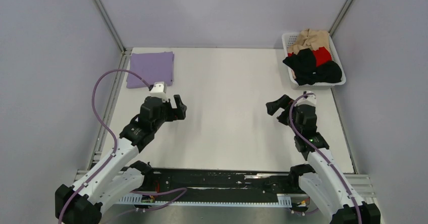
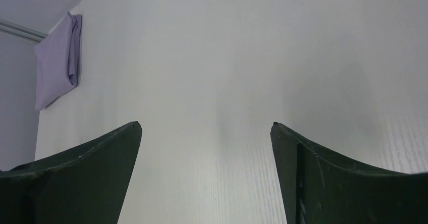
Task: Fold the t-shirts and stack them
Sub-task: Grab crumpled tshirt from bin with the right arm
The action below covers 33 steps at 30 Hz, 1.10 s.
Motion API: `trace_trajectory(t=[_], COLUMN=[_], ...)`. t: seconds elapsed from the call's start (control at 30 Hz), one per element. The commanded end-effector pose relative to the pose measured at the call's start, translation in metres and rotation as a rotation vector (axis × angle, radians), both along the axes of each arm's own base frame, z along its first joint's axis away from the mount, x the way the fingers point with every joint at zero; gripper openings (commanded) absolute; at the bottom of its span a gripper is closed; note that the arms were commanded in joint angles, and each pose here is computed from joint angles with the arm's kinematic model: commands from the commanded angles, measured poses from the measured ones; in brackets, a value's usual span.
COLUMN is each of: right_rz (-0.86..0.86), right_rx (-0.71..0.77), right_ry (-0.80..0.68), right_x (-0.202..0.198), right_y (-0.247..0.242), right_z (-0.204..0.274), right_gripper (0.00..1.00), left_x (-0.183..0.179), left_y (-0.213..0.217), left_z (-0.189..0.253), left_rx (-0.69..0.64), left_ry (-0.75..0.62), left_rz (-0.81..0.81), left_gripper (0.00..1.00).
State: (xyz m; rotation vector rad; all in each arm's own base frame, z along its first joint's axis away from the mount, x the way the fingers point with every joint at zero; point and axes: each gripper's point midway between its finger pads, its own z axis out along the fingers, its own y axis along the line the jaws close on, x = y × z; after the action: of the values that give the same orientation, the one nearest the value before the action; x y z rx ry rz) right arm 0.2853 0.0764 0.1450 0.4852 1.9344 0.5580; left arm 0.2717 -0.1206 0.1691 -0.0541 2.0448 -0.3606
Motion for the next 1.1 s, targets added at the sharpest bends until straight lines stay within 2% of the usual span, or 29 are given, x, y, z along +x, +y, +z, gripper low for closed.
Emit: trace_trajectory(t=[0.0, 0.1, 0.23, 0.33, 0.43, 0.6, 0.7, 0.83, 1.07], right_rz=[-0.092, -0.174, -0.289, -0.426, -0.488, -0.454, -0.431, -0.403, -0.345], right_rx=[-0.001, -0.032, -0.162, -0.216, -0.248, -0.228, -0.271, -0.321, -0.319], right_ry=[-0.064, -0.105, -0.143, 0.015, 0.149, 0.229, 0.263, 0.329, 0.43], right_x=[0.015, 0.029, 0.059, 0.081, 0.102, 0.145, 0.17, 0.196, 0.221], right_y=[-0.013, -0.028, -0.055, -0.091, -0.125, -0.156, -0.174, -0.196, -0.203], right_z=[0.022, 0.046, 0.089, 0.091, 0.089, 0.085, 0.077, 0.06, 0.013], right_gripper=[1.0, 1.0, 1.0, 1.0, 1.0, 0.98, 0.95, 0.83, 0.68], left_x=[0.012, 0.016, 0.024, 0.03, 0.034, 0.04, 0.043, 0.045, 0.047], left_y=[-0.014, -0.022, -0.028, -0.029, -0.03, -0.029, -0.027, -0.027, -0.024], left_z=[0.032, 0.037, 0.039, 0.039, 0.033, 0.026, 0.022, 0.017, 0.014], left_rx=[-0.093, -0.113, -0.118, -0.107, -0.074, -0.045, -0.027, -0.007, 0.009], left_ry=[-0.08, -0.088, -0.091, -0.087, -0.076, -0.063, -0.056, -0.041, -0.029], left_rz=[-0.018, -0.044, -0.049, -0.045, -0.052, -0.048, -0.033, -0.036, -0.02], left_gripper=[1.0, 1.0, 1.0, 1.0, 1.0, 1.0, 1.0, 1.0, 1.0])
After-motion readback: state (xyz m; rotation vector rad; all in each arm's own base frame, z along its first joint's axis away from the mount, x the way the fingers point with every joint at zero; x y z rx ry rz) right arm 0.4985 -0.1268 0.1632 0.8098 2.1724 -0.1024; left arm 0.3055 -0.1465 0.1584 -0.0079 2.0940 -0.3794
